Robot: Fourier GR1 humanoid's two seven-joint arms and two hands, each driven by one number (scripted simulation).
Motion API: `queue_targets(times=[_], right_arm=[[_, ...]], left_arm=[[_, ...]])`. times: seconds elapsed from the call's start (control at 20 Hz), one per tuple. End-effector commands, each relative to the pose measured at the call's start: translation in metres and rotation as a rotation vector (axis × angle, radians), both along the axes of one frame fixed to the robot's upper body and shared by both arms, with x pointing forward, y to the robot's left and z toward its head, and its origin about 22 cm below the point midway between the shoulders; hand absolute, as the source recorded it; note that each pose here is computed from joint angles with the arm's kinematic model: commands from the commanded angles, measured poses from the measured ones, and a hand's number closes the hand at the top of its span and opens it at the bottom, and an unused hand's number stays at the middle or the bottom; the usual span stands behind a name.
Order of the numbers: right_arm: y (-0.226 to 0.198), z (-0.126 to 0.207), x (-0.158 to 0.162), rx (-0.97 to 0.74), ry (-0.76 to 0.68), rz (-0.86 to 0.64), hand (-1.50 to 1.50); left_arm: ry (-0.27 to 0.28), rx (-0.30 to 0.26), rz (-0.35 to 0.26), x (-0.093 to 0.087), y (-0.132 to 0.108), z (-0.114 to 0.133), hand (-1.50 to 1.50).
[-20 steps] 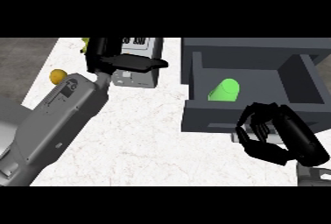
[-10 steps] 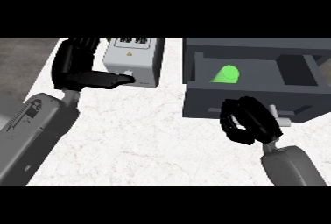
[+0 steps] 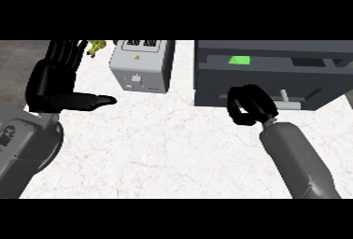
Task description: Pick up the cup, place it into the drawer and close the drawer
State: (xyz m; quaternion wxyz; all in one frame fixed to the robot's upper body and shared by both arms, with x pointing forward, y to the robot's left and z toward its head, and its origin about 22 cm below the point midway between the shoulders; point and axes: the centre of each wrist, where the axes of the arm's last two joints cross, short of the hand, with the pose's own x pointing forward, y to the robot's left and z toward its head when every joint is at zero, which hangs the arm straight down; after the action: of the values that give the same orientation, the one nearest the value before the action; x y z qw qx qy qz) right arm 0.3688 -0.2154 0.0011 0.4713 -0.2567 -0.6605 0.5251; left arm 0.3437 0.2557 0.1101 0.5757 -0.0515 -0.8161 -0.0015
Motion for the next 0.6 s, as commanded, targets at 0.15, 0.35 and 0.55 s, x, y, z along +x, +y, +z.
queue_targets(times=[0.15, 0.35, 0.55], right_arm=[[-0.02, 0.012, 0.044, 0.009, 0.092, -0.044, 1.5], [-0.033, 0.016, 0.052, 0.02, 0.109, -0.082, 1.5], [-0.042, 0.027, 0.059, 0.041, 0.124, -0.119, 1.5]], left_arm=[[-0.003, 0.003, -0.023, -0.015, 0.021, -0.018, -1.5], [-0.018, -0.028, -0.048, -0.018, 0.027, -0.013, -1.5], [-0.009, -0.019, -0.079, -0.019, 0.018, -0.013, -1.5]])
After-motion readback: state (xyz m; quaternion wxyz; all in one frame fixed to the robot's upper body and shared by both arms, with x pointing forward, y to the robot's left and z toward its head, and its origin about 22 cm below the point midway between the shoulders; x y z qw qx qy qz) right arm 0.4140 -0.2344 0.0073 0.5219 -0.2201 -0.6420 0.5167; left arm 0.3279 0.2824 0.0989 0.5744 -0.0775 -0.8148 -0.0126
